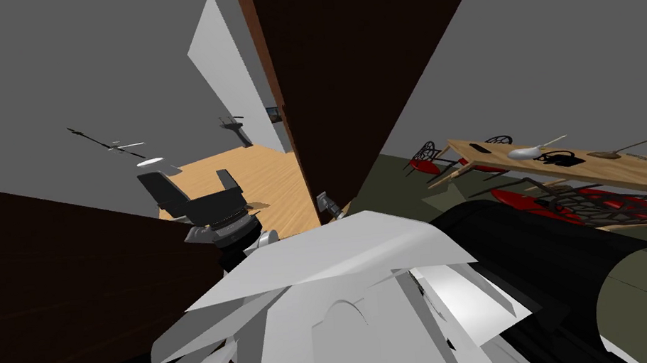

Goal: Push the door open

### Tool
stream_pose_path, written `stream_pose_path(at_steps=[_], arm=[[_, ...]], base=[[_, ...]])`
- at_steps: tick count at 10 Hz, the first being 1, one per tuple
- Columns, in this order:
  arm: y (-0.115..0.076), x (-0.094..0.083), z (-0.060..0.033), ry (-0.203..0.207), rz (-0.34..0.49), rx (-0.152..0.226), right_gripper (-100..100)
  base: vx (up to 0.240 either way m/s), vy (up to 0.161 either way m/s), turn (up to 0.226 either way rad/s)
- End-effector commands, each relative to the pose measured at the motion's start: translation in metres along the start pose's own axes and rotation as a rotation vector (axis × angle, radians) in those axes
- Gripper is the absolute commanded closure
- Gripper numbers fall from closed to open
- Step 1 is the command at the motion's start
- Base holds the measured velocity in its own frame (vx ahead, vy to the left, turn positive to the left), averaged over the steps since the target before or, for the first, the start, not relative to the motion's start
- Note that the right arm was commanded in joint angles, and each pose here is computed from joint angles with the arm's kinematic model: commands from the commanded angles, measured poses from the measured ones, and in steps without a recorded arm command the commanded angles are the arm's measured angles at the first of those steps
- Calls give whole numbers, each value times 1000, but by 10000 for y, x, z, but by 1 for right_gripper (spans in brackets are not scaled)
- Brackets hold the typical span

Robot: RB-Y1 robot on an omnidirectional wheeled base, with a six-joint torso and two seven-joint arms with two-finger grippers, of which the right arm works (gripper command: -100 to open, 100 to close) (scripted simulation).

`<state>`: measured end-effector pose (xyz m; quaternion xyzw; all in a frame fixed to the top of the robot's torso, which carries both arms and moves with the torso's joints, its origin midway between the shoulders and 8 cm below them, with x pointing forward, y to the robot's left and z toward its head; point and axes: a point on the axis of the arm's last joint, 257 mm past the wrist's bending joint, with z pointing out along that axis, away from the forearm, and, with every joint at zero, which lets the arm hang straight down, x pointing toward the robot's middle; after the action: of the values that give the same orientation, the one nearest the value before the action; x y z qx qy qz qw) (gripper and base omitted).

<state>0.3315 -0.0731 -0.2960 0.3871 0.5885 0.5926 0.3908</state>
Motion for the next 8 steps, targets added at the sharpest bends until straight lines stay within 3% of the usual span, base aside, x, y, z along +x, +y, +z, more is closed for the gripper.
stream_pose_path(at_steps=[1, 2, 8], arm=[[0, 0, 0, 0, 0, 0, -100], [0, 0, 0, 0, 0, 0, 100], [-13, 4, 7, -1, -4, 3, 100]], base=[[78, 46, -1], [-11, -7, -2], [-3, -1, -2]])
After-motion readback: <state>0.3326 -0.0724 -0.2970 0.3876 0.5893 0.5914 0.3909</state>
